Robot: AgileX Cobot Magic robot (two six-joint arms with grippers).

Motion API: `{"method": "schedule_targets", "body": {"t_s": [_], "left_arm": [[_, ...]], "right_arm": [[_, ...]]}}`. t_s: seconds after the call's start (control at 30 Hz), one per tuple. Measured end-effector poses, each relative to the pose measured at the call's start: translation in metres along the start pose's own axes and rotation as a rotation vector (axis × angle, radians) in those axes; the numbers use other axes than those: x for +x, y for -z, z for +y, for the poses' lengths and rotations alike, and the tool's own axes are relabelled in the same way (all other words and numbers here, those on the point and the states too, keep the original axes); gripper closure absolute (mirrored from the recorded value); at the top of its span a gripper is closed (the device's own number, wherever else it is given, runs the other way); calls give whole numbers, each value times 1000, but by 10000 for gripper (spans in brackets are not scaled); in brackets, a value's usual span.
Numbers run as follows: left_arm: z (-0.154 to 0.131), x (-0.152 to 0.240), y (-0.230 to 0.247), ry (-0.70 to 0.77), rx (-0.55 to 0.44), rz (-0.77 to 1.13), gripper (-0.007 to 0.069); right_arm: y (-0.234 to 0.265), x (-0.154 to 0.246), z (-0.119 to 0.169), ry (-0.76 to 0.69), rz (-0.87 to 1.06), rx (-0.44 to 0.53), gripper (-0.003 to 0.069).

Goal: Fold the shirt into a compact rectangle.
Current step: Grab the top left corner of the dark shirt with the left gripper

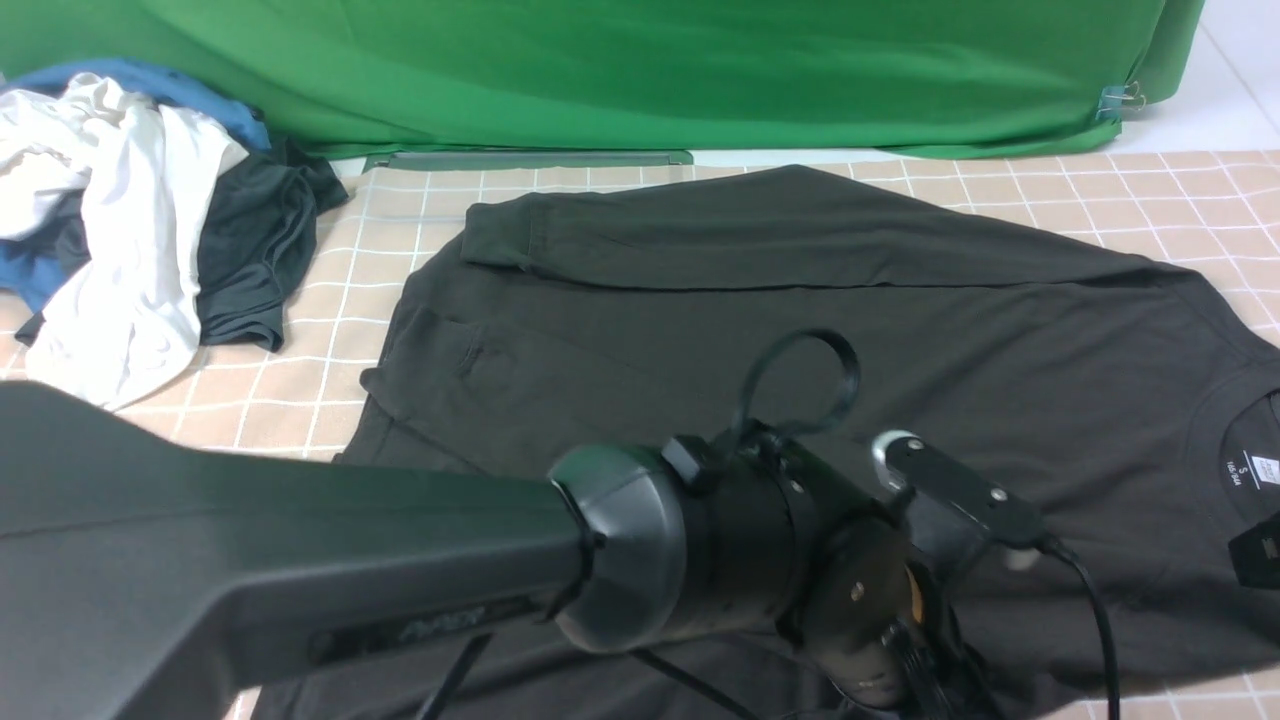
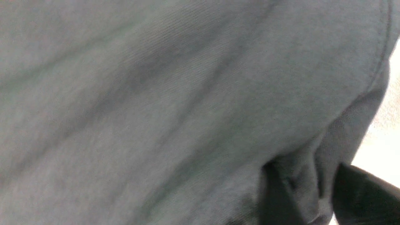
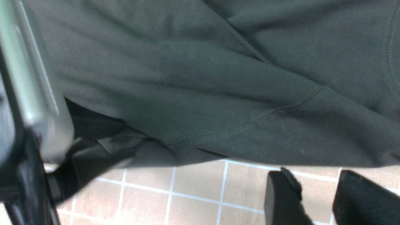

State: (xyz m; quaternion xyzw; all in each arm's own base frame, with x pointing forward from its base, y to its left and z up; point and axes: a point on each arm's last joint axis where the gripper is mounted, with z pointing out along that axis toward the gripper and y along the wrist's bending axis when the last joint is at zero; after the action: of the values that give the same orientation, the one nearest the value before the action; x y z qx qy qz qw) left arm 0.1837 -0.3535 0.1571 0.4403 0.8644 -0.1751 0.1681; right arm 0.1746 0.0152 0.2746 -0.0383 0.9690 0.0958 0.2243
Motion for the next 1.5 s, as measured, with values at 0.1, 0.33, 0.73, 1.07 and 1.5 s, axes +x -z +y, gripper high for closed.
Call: {"method": "schedule_targets", "body": {"t_s": [0.1, 0.33, 0.73, 1.07, 1.5], "left_arm": [[-4, -2, 0, -63, -18, -29, 225], [4, -4, 0, -88, -74, -47, 202], [8, 1, -6, -104, -93, 0, 337], [5, -1, 0, -105, -96, 46, 592], [-18, -6, 42, -18, 64, 102, 605]], "right_arm": [[0, 0, 0, 0, 0, 0, 378], [0, 0, 0, 0, 0, 0, 378], [0, 0, 0, 0, 0, 0, 378], [0, 0, 0, 0, 3, -1, 378], [0, 2, 0, 0, 25, -5, 378]]}}
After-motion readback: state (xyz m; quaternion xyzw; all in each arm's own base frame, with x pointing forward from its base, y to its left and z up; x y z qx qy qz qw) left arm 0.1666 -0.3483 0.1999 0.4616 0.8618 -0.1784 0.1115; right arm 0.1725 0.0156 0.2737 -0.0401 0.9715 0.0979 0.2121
